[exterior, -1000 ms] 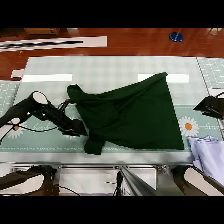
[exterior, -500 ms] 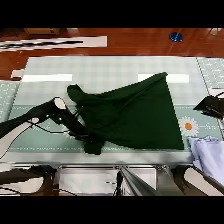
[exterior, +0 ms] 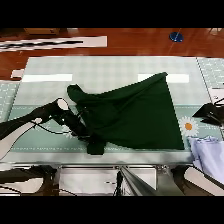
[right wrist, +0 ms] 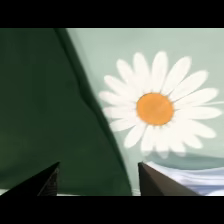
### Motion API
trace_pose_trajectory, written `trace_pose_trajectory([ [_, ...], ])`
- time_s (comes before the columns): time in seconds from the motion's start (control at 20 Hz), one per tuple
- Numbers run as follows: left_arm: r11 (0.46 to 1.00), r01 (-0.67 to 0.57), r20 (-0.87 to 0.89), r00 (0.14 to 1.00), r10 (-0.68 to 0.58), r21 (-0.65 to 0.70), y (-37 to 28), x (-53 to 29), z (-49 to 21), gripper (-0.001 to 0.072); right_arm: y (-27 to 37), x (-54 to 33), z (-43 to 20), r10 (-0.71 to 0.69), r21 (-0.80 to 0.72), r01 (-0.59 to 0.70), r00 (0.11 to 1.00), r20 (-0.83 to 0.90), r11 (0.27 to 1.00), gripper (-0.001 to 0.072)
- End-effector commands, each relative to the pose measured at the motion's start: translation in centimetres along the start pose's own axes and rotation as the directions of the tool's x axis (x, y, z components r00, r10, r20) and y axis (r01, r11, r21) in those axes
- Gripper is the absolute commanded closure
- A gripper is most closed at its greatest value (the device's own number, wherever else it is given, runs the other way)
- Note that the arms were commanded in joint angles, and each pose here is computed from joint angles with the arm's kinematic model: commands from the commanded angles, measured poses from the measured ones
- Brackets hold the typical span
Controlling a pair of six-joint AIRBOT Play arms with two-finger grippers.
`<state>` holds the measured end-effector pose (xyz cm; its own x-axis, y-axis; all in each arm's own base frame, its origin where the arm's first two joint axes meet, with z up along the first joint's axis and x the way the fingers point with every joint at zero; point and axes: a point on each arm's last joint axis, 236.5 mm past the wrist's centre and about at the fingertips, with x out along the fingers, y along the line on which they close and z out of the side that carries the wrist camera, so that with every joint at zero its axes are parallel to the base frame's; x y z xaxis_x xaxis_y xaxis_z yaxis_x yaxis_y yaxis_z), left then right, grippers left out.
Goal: Fold the shirts.
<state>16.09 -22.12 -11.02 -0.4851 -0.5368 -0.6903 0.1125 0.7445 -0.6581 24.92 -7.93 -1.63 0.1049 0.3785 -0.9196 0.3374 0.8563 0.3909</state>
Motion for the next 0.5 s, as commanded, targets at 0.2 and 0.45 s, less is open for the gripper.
trace_pose_trajectory([
  [0.2,1.000,0.002,0.000,1.000,-0.002,0.016,-0.1,0.0,0.0,0.0682,-2.7,3.4,-3.1,0.060,0.062,-0.052,0.990,-0.128,0.997,0.0172],
  [0.45,1.000,0.004,0.003,1.000,-0.004,0.015,-0.1,0.0,0.1,0.0682,-2.9,6.6,-7.1,0.088,0.100,-0.066,0.967,-0.239,0.993,0.0172],
])
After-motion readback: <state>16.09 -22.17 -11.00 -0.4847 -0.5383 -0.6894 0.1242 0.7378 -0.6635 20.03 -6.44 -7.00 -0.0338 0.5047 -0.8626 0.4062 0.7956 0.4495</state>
